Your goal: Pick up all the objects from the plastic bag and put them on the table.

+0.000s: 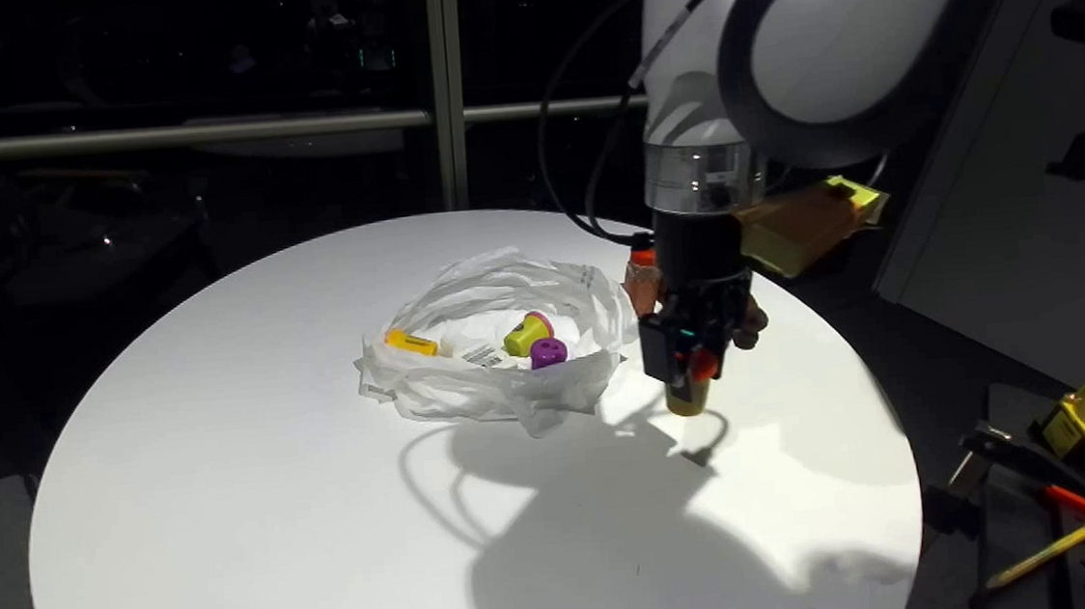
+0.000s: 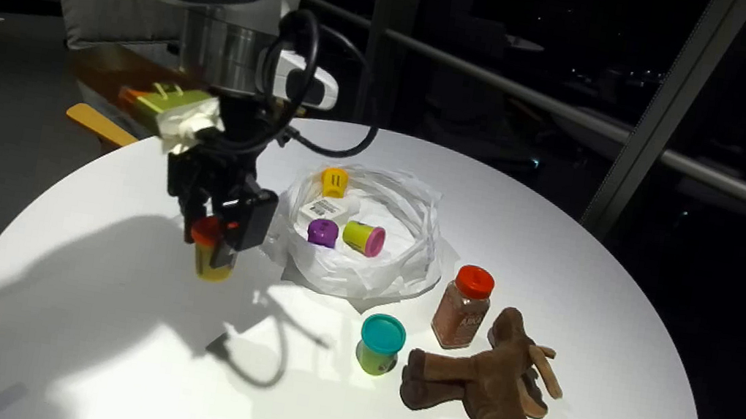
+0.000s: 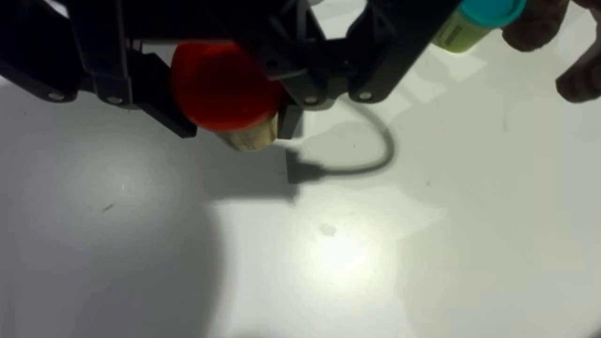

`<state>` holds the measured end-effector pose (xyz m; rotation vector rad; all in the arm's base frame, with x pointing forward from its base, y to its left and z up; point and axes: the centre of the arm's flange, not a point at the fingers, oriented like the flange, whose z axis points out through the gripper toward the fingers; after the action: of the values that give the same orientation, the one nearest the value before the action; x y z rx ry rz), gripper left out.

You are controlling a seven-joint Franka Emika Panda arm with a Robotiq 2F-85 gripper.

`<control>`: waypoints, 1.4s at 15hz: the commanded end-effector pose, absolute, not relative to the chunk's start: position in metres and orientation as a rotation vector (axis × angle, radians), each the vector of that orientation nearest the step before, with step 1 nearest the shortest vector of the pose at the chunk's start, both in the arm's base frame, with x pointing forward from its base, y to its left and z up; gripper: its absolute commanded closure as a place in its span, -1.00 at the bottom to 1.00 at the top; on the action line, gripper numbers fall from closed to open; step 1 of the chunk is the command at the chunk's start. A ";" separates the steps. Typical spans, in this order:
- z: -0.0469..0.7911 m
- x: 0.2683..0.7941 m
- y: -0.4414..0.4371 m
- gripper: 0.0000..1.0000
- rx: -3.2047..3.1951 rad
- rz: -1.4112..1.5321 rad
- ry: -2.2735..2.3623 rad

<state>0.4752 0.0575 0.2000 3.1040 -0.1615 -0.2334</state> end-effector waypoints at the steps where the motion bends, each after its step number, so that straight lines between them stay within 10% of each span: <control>1: 0.208 0.396 0.017 0.52 3.131 -0.183 -0.243; 21: 0.167 0.485 -0.036 0.52 3.093 0.146 -0.125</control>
<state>0.4631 0.0002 0.1497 3.0944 -0.1218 0.1295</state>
